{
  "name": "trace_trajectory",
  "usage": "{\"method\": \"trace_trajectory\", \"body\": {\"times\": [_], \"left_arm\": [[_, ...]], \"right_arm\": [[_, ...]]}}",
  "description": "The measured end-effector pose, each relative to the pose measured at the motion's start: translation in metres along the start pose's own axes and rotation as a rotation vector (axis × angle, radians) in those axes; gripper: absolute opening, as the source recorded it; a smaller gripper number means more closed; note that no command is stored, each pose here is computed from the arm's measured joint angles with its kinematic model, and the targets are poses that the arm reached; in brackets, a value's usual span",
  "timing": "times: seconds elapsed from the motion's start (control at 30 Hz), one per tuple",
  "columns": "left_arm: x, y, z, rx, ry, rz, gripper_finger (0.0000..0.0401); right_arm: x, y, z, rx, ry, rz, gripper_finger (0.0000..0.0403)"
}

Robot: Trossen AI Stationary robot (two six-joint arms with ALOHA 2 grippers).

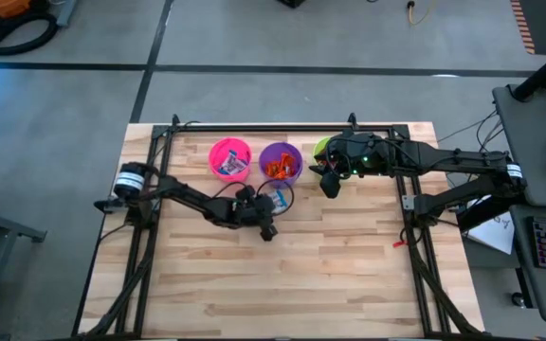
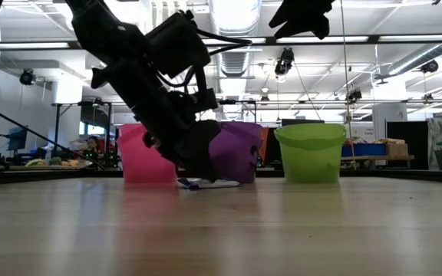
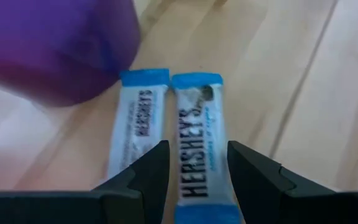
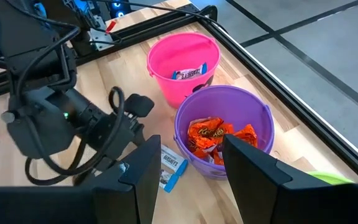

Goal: Organize candy in baskets
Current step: Put the white chocolate into the pink bucket

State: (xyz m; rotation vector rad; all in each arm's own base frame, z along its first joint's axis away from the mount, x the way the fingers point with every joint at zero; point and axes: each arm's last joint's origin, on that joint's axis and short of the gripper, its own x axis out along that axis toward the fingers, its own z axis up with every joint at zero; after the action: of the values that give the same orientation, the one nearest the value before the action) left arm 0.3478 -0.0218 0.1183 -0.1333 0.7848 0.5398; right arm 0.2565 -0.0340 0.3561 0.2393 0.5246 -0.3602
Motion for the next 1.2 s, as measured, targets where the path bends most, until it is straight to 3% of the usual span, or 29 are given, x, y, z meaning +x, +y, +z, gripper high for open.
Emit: {"method": "trace_trajectory", "body": {"times": [0.37,0.63,1.03,1.2], "left_arm": [[0.017,0.008,-0.008,-0.007,0.092,-0.094,0.0142],[0.012,0.006,-0.006,-0.010,0.097,-0.140,0.0070],[-0.002,0.001,0.007,0.004,0.061,-0.234,0.0034],[-0.010,0.002,0.016,0.008,0.027,-0.244,0.0033]], "right_arm": [[0.000,0.000,0.000,0.000,0.004,0.002,0.0164],[0.000,0.000,0.000,-0.005,0.004,0.002,0.0164],[0.000,0.000,-0.001,-0.008,0.009,0.002,0.0164],[-0.001,0.000,-0.009,0.065,0.113,0.054,0.0164]]}}
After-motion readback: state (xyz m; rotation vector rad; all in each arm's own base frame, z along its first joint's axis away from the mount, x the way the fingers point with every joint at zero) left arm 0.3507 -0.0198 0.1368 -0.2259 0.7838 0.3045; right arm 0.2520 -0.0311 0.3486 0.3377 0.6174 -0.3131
